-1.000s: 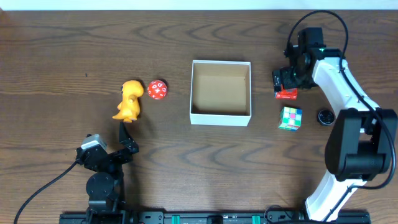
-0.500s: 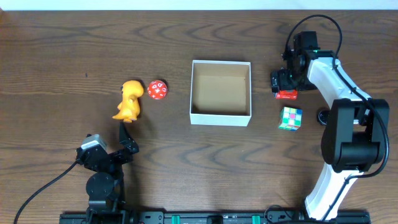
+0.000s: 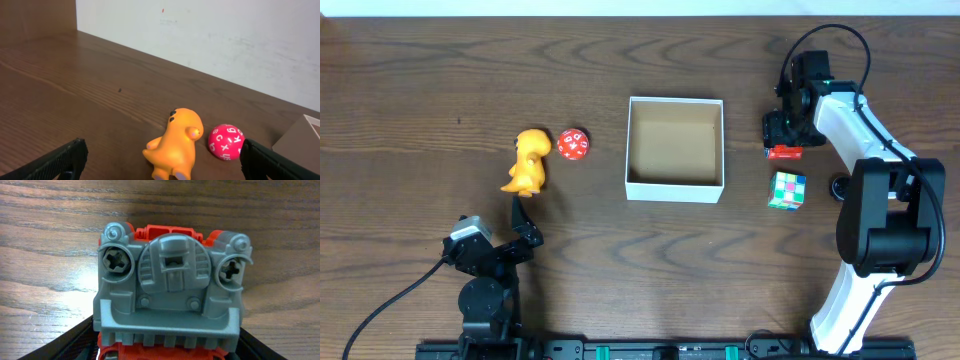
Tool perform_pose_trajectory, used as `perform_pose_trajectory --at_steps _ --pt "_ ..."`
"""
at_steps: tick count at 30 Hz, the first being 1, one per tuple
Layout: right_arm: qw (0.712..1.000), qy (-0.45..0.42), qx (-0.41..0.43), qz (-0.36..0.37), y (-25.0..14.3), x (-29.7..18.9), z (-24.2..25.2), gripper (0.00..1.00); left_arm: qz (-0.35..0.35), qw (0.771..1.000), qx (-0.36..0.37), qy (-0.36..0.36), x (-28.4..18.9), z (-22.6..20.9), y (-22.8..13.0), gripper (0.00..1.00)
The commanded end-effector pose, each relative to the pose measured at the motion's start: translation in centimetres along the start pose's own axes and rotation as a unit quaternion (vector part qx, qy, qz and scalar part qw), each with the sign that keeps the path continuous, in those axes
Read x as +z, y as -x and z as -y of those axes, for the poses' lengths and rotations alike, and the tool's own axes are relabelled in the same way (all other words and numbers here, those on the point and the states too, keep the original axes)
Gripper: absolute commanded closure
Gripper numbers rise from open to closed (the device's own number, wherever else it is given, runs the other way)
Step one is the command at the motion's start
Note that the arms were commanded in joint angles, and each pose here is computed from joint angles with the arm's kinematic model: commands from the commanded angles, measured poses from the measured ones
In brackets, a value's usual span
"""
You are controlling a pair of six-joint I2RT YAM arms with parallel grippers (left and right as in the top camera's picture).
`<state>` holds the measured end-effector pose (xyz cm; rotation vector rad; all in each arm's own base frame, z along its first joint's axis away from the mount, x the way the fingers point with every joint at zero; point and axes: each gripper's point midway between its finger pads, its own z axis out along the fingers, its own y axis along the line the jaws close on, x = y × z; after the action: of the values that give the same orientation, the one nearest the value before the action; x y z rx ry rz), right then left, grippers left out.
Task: Pack container
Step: 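Lift the red car and carry it left into the white box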
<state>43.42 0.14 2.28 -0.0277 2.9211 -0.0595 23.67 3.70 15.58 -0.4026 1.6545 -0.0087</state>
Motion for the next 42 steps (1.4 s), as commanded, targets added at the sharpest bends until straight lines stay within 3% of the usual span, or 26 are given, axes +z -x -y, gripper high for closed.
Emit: perform_pose_trajectory --at_steps 1,9,17,21,28,36,42 --pt "1.0 -0.019 0.002 0.005 0.5 -0.5 0.6 0.45 -0.015 1.0 0.001 0.007 0.2 -0.5 -1.4 0.02" --pt "0.998 -0.02 -0.014 0.059 2.2 -4.6 0.5 0.46 -0.015 1.0 0.001 0.007 0.2 -0.5 -1.4 0.02" --pt "0.986 -0.016 -0.041 0.159 3.8 -13.4 -0.9 0.5 -0.015 1.0 0.001 0.007 0.2 -0.5 -1.4 0.02" --pt "0.975 -0.005 -0.079 0.208 3.4 -18.4 -3.2 0.56 -0.015 1.0 0.001 0.007 0.2 -0.5 -1.4 0.02" --pt "0.941 0.027 -0.201 0.271 0.8 -25.1 -9.8 0.54 -0.015 1.0 0.001 0.007 0.2 -0.5 -1.4 0.02" --pt "0.892 0.072 -0.348 0.28 -2.2 -26.2 -17.9 0.56 -0.015 1.0 0.001 0.007 0.2 -0.5 -1.4 0.02" --pt "0.863 0.049 -0.428 0.264 -2.7 -24.6 -19.5 0.54 -0.015 1.0 0.001 0.007 0.2 -0.5 -1.4 0.02"
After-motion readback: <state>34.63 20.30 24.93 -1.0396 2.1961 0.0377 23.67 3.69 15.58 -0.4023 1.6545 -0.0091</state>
